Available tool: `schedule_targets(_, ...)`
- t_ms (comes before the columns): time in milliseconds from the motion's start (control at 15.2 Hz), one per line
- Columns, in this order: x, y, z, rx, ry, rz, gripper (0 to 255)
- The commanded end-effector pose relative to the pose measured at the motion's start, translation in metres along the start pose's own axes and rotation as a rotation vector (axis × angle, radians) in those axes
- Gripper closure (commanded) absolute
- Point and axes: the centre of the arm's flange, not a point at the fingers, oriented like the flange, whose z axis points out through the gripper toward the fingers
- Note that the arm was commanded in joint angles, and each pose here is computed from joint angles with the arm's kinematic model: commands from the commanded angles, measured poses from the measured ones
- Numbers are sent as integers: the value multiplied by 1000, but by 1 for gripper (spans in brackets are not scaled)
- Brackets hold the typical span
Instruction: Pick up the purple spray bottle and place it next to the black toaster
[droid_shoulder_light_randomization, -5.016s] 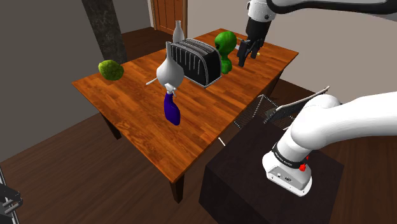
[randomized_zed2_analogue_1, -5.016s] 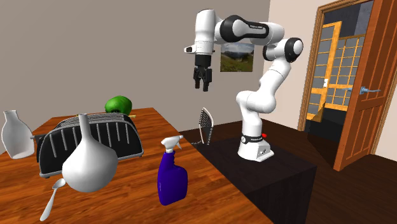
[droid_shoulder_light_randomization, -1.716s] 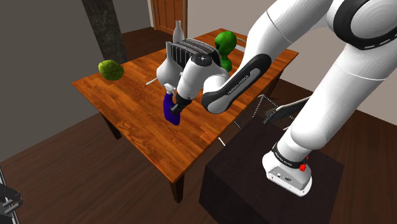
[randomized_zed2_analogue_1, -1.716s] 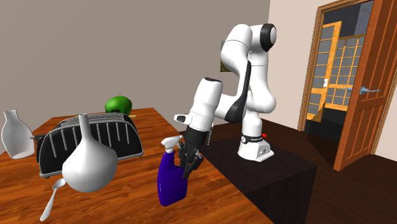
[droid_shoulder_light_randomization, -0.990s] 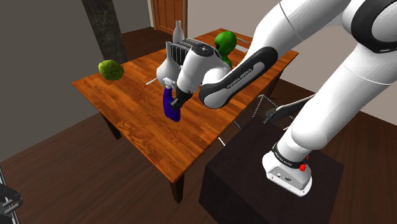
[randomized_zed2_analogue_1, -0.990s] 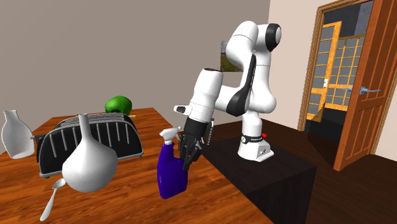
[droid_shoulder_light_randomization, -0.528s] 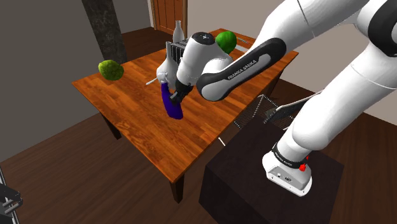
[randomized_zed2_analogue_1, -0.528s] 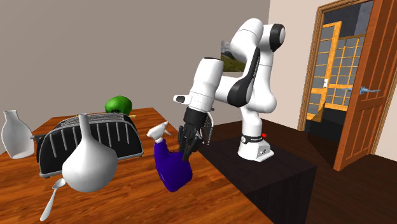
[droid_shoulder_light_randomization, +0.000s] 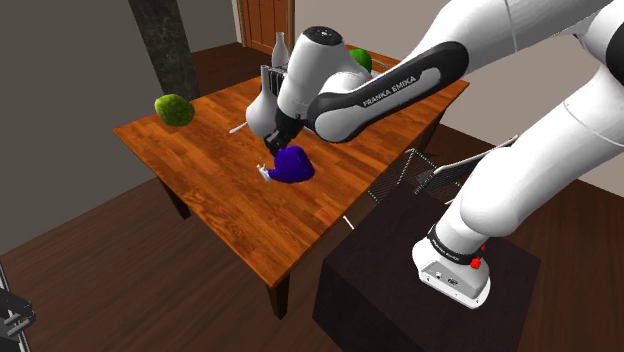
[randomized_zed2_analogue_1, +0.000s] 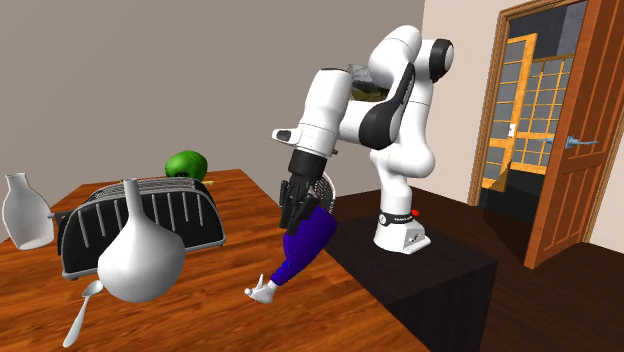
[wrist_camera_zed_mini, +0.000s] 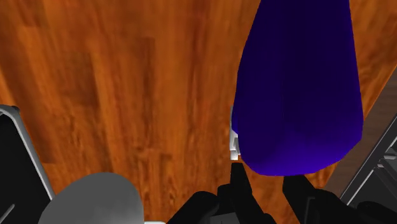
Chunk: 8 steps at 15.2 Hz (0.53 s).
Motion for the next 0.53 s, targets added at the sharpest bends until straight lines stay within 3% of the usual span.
schedule_targets(0, 6, -1, -11, 0, 0, 0, 255)
schedule_targets(462, 19, -2, -45, 0, 0, 0, 255)
